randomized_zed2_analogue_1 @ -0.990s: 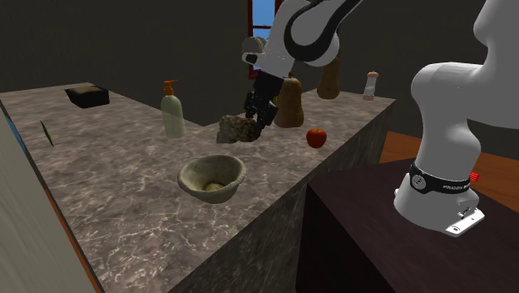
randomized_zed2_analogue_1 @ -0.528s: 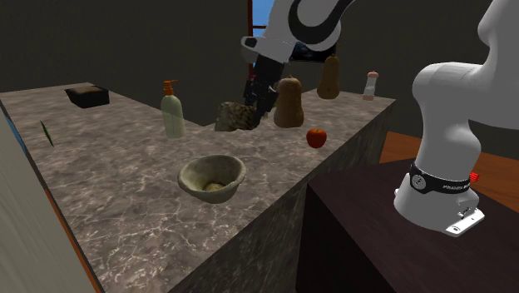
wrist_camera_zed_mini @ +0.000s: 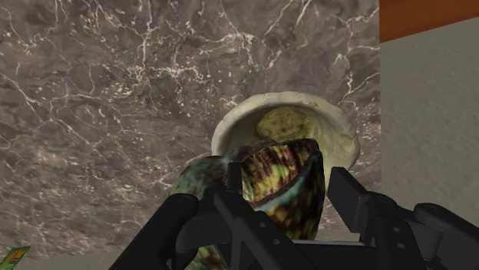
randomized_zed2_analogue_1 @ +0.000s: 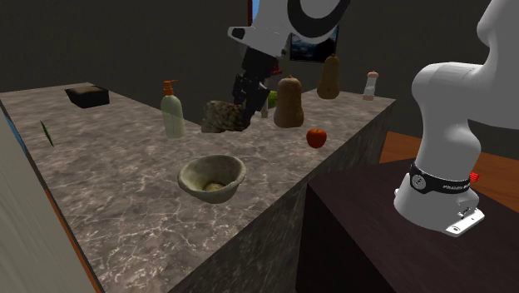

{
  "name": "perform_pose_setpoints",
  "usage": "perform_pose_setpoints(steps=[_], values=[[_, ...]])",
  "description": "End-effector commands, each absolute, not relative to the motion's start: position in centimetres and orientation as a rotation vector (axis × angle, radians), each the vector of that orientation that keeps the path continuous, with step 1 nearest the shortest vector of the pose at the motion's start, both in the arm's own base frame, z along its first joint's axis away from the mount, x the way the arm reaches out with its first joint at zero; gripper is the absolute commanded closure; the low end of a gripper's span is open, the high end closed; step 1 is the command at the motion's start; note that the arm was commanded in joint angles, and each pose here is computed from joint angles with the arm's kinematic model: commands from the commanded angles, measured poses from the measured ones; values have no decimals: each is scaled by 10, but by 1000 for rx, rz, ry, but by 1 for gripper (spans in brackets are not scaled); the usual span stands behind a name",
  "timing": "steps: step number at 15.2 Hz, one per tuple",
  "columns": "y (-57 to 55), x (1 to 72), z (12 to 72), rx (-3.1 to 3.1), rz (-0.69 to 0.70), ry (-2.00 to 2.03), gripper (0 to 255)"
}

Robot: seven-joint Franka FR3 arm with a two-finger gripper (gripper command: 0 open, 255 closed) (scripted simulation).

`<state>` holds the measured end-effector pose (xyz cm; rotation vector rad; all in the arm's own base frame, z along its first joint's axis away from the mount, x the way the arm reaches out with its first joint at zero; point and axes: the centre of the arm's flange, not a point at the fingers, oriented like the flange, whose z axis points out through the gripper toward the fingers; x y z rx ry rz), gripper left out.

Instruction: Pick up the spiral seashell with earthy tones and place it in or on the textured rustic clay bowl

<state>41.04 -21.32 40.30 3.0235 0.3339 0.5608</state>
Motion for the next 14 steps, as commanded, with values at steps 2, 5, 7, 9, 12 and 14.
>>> perform_pose_setpoints(steps=[2, 5, 7, 9, 12, 14], values=[[-180, 435, 407, 3024, 561, 331, 255], [-158, 453, 409, 3024, 561, 331, 255], [-158, 453, 398, 3024, 561, 331, 255], [-158, 453, 388, 3024, 561, 331, 255], [-158, 453, 372, 3024, 561, 331, 255], [-158, 453, 361, 3024, 561, 331, 255]])
